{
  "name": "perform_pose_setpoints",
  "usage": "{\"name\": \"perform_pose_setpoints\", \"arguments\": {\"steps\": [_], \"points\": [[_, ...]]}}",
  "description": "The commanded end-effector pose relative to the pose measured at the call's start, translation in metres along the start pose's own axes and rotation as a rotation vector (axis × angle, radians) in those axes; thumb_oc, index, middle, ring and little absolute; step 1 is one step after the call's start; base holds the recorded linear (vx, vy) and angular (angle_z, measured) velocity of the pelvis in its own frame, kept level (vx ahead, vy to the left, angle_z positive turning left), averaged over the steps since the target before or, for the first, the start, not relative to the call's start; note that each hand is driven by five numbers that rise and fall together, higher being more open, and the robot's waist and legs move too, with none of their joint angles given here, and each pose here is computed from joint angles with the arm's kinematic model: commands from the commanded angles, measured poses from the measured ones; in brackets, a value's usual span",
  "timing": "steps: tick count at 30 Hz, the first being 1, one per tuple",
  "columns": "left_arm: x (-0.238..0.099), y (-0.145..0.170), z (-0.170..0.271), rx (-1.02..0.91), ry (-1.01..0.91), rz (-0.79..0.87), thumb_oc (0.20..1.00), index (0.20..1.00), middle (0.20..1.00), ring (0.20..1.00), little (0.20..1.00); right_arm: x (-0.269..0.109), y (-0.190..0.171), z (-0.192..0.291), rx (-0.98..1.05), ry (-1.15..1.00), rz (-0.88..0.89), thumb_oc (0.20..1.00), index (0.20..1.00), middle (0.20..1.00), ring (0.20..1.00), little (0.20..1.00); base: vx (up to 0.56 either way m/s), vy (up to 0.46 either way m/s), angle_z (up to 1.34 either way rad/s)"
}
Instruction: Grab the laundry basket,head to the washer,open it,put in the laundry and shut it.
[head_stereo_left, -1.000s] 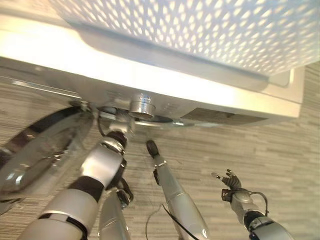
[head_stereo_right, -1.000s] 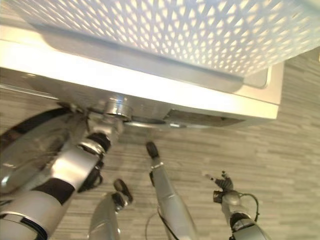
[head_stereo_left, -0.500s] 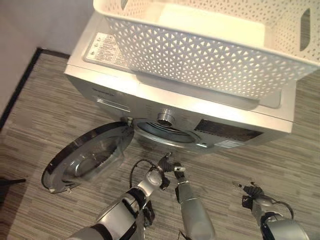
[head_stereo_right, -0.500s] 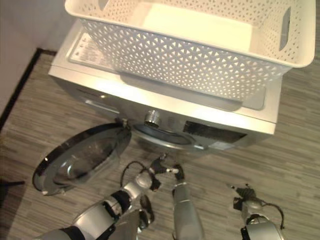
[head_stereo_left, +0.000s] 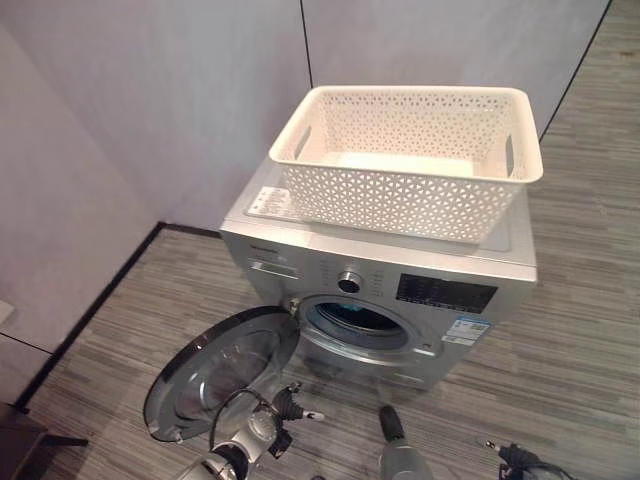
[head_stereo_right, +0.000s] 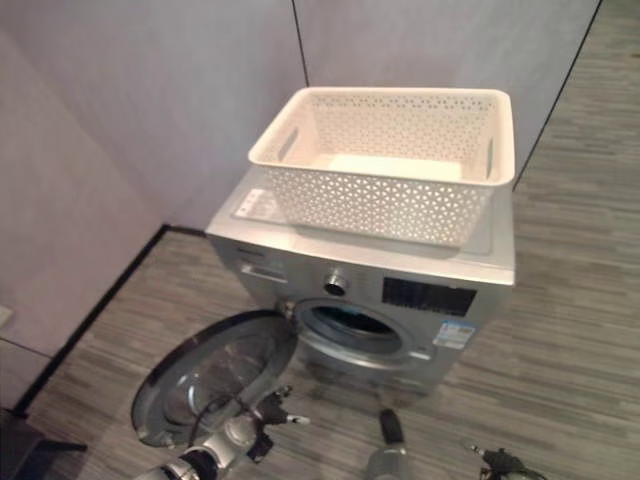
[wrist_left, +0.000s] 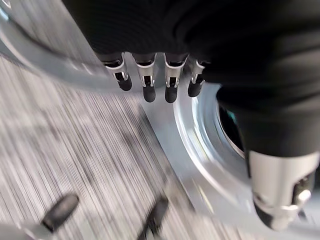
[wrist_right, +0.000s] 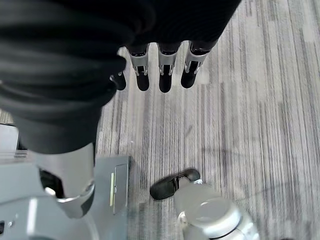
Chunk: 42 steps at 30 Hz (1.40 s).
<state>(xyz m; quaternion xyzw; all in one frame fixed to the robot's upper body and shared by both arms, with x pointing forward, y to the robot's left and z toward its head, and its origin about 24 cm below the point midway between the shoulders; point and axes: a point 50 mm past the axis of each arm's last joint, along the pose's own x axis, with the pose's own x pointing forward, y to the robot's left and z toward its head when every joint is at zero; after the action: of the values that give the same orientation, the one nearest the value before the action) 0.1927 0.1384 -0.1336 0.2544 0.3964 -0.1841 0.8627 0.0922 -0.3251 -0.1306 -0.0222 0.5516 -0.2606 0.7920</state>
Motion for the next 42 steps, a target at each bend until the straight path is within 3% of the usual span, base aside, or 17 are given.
{"name": "perform_pose_setpoints", "arguments": {"steps": [1, 9, 11, 13, 16, 20, 24, 30, 31, 32, 36, 37, 38, 42], "points": [[0.003, 0.015, 0.026, -0.07, -0.097, 0.056, 1.0, 1.0, 1.0, 1.0, 1.0, 0.0, -0.011, 0.009, 0.009, -0.016, -0.025, 1.0, 1.0, 1.0, 1.0, 1.0, -0.28, 0.11, -0.15], [-0.009, 0.023, 0.005, -0.148, -0.108, 0.072, 1.0, 1.0, 1.0, 1.0, 1.0, 0.0, 0.005, 0.001, -0.02, -0.016, 0.008, 1.0, 1.0, 1.0, 1.0, 1.0, -0.16, -0.071, -0.14], [-0.01, 0.024, 0.007, -0.143, -0.123, 0.068, 1.0, 1.0, 1.0, 1.0, 1.0, 0.0, 0.009, 0.001, -0.036, -0.025, 0.018, 1.0, 1.0, 1.0, 1.0, 1.0, -0.2, -0.194, -0.13], [-0.014, 0.032, 0.023, -0.173, -0.211, 0.116, 1.0, 1.0, 1.0, 1.0, 1.0, -0.001, 0.036, 0.008, -0.157, -0.079, 0.086, 1.0, 1.0, 1.0, 1.0, 1.0, -0.41, -0.404, 0.17], [-0.016, 0.034, 0.032, -0.196, -0.252, 0.127, 1.0, 1.0, 1.0, 1.0, 1.0, -0.002, 0.038, 0.004, -0.175, -0.077, 0.09, 1.0, 1.0, 1.0, 1.0, 1.0, -0.24, -0.132, 0.56], [-0.02, 0.042, 0.032, -0.273, -0.273, 0.199, 1.0, 1.0, 1.0, 1.0, 1.0, -0.004, 0.054, 0.004, -0.244, -0.104, 0.133, 1.0, 1.0, 1.0, 1.0, 1.0, -0.12, -0.029, 0.12], [-0.036, 0.068, 0.037, -0.328, -0.359, 0.347, 1.0, 1.0, 1.0, 1.0, 1.0, -0.007, 0.072, 0.0, -0.293, -0.121, 0.189, 1.0, 1.0, 1.0, 1.0, 1.0, 0.05, 0.047, -0.43], [-0.081, 0.153, 0.036, -0.306, -0.452, 0.759, 1.0, 1.0, 1.0, 1.0, 1.0, -0.012, 0.073, -0.041, -0.264, -0.015, 0.24, 1.0, 1.0, 1.0, 1.0, 1.0, 0.19, 0.099, -0.14], [-0.092, 0.194, 0.039, -0.282, -0.432, 0.924, 1.0, 1.0, 1.0, 1.0, 1.0, -0.013, 0.076, -0.041, -0.32, -0.021, 0.269, 1.0, 1.0, 1.0, 1.0, 1.0, 0.11, 0.08, -0.1], [-0.092, 0.194, 0.039, -0.281, -0.432, 0.926, 1.0, 1.0, 1.0, 1.0, 1.0, -0.013, 0.077, -0.041, -0.319, -0.022, 0.271, 1.0, 1.0, 1.0, 1.0, 1.0, 0.09, 0.074, -0.34], [-0.12, 0.266, 0.067, -0.172, -0.418, 1.151, 1.0, 1.0, 1.0, 1.0, 1.0, -0.014, 0.08, -0.025, -0.372, -0.1, 0.301, 1.0, 1.0, 1.0, 1.0, 1.0, 0.03, 0.068, -0.17], [-0.142, 0.301, 0.071, -0.111, -0.378, 1.24, 1.0, 1.0, 1.0, 1.0, 1.0, -0.014, 0.08, -0.012, -0.379, -0.154, 0.308, 1.0, 1.0, 1.0, 1.0, 1.0, 0.03, 0.066, -0.06], [-0.142, 0.302, 0.072, -0.109, -0.38, 1.24, 1.0, 1.0, 1.0, 1.0, 1.0, -0.014, 0.081, -0.012, -0.377, -0.154, 0.31, 1.0, 1.0, 1.0, 1.0, 1.0, 0.0, 0.06, -0.3], [-0.171, 0.354, 0.079, -0.027, -0.221, 1.243, 1.0, 1.0, 1.0, 1.0, 1.0, -0.015, 0.076, 0.017, -0.393, -0.254, 0.307, 1.0, 1.0, 1.0, 1.0, 1.0, -0.06, 0.063, -0.16]]}}
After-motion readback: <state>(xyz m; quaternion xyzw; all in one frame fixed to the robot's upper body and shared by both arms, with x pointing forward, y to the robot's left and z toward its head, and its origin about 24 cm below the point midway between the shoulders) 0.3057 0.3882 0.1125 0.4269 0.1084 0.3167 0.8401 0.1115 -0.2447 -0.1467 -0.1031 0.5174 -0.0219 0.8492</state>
